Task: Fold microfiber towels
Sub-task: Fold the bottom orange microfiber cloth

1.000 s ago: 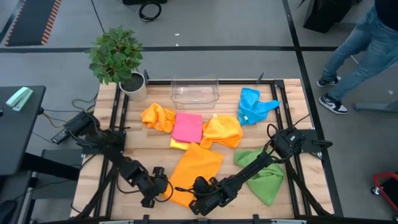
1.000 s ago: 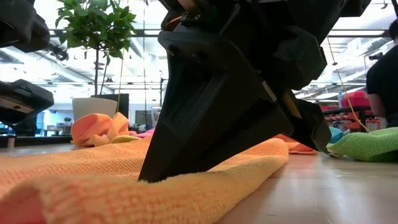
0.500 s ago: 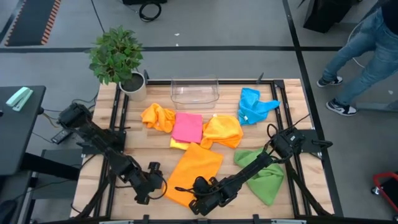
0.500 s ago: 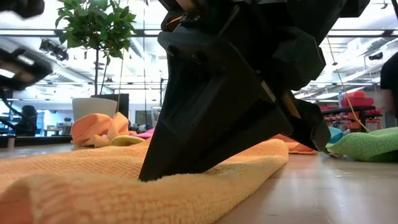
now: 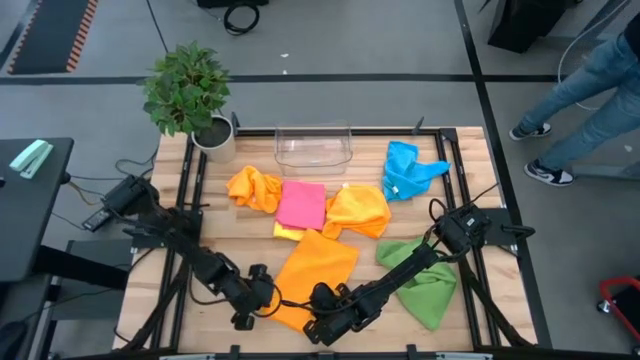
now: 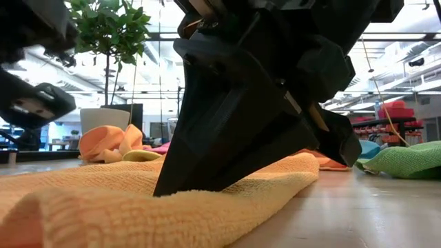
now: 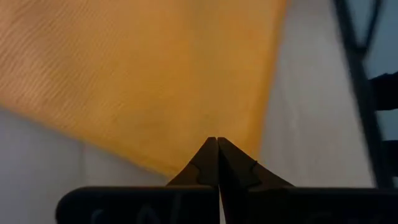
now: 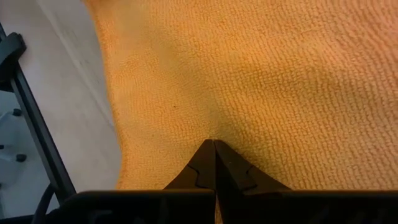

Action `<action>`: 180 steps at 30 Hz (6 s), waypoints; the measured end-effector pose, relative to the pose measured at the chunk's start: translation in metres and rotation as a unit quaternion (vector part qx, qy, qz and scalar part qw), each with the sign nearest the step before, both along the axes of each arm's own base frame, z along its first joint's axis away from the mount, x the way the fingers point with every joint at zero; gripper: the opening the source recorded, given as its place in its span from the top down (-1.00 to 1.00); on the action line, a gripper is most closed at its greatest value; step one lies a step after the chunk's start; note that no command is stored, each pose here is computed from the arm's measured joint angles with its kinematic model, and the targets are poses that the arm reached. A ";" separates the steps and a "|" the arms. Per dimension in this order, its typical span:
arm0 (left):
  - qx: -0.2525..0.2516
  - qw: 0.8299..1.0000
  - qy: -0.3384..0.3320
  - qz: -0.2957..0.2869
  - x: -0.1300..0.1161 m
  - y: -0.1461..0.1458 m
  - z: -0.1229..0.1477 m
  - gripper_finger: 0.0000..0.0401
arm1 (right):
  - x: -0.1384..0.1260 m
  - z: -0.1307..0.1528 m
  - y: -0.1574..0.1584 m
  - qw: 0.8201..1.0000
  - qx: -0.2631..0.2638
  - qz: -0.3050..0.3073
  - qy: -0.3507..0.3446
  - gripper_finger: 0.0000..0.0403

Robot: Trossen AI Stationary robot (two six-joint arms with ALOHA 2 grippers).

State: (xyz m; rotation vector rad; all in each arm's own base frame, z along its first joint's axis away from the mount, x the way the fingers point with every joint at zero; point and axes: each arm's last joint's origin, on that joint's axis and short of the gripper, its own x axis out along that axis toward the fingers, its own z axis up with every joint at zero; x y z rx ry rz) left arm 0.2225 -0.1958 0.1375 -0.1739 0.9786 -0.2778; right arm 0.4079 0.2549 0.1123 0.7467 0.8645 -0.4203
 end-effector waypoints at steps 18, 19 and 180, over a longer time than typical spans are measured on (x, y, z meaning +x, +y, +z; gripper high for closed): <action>-0.021 1.000 0.004 -0.002 0.004 -0.011 -0.019 0.97 | -0.014 0.032 0.026 0.997 0.045 0.001 -0.059 0.98; -0.025 1.000 0.004 -0.003 0.005 -0.012 -0.019 0.97 | -0.012 0.031 0.027 0.997 0.052 0.003 -0.062 0.98; 0.207 0.958 -0.089 -0.177 -0.045 -0.025 0.029 0.34 | -0.044 0.078 0.002 1.000 0.005 -0.011 0.023 0.98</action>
